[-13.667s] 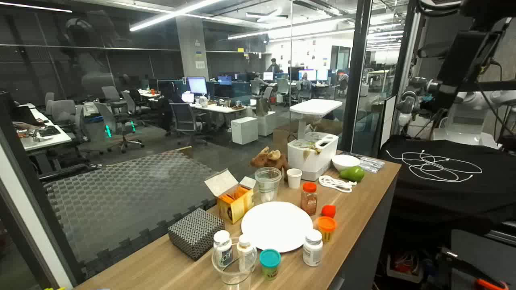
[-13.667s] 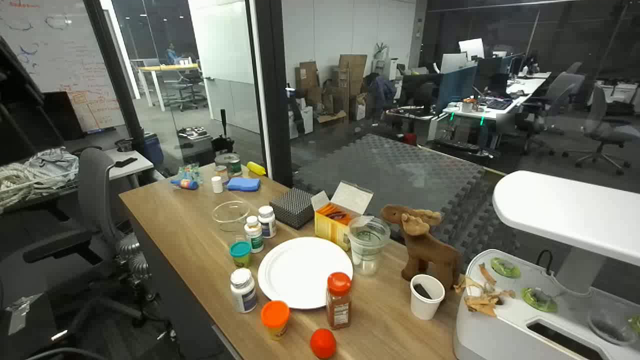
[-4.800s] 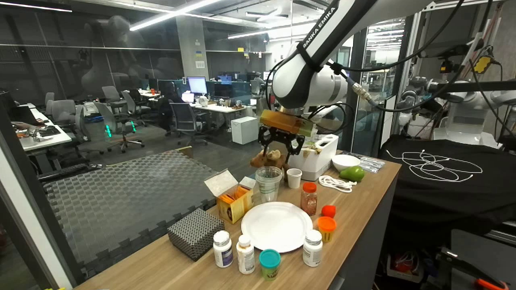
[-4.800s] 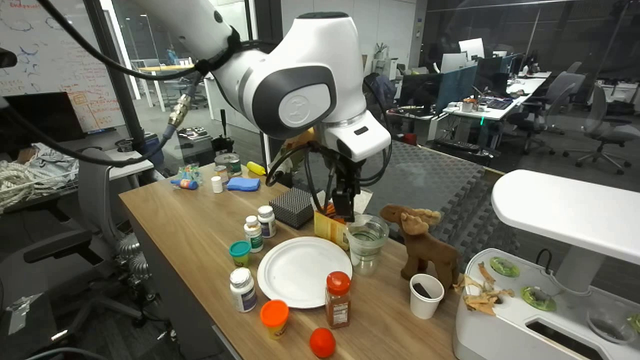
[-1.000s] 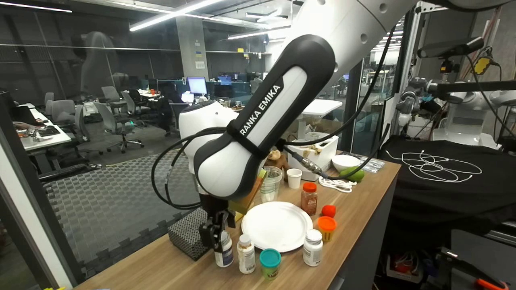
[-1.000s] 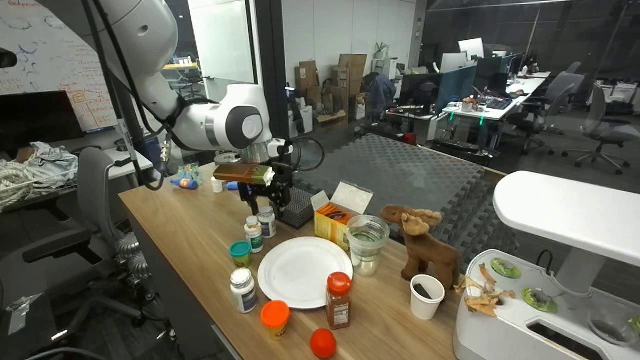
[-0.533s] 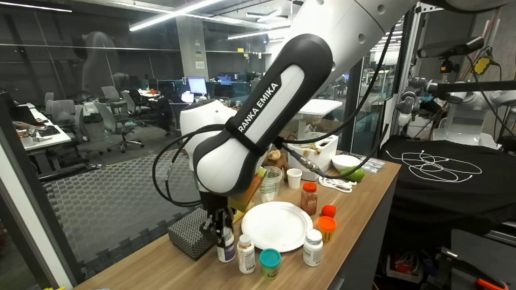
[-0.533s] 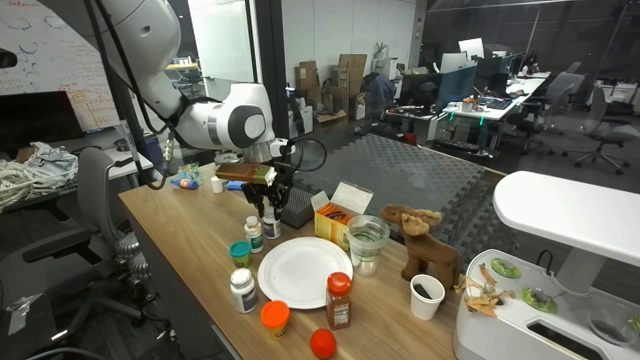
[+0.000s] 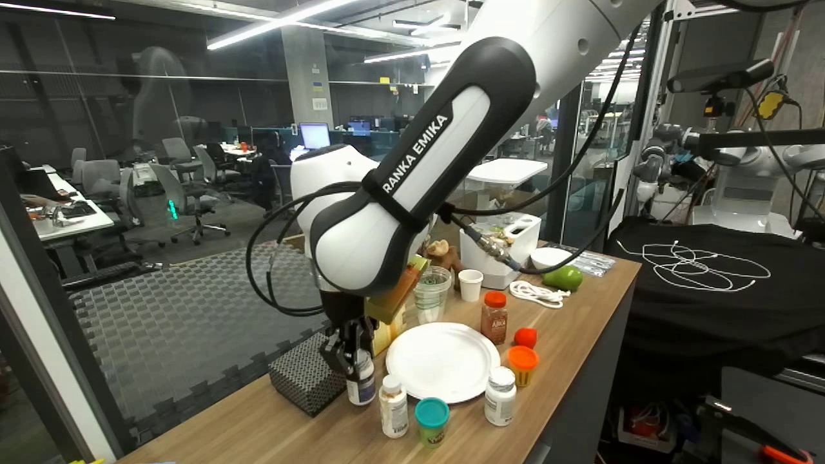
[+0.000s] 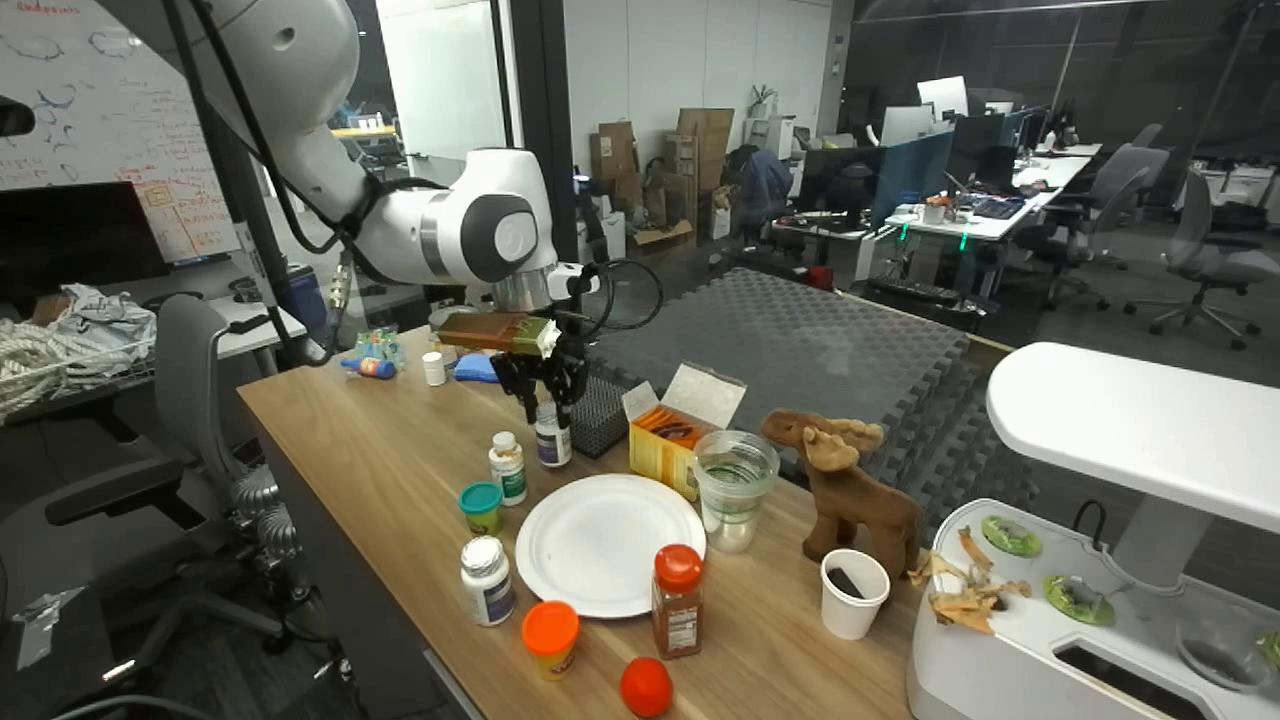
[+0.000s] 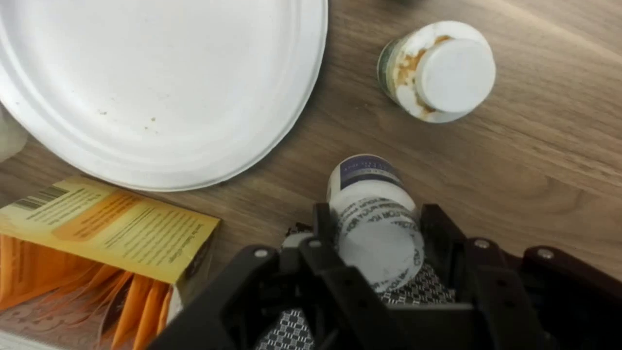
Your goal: Put the left clear cup in the clear cup near the moose, then put the bottles and orange plushie surrounding the white plate on the white plate
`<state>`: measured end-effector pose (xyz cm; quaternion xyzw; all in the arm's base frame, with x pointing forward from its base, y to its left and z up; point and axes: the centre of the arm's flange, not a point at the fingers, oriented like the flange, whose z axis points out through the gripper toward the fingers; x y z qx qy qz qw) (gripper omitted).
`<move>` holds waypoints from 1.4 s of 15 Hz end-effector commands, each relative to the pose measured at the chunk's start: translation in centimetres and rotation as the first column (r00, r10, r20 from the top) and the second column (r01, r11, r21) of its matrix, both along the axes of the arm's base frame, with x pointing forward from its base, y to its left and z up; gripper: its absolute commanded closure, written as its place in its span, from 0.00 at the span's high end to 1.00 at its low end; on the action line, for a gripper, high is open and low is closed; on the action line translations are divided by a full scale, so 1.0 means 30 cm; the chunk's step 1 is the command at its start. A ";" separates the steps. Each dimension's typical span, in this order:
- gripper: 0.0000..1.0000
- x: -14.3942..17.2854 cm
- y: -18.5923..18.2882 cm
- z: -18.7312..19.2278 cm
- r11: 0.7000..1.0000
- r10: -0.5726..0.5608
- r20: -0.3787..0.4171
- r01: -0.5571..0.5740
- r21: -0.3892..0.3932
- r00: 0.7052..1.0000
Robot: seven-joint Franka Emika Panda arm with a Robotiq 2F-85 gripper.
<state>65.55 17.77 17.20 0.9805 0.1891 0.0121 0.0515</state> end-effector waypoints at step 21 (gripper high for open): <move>0.24 0.020 -0.471 0.013 0.897 -0.439 0.020 0.439 -0.049 0.898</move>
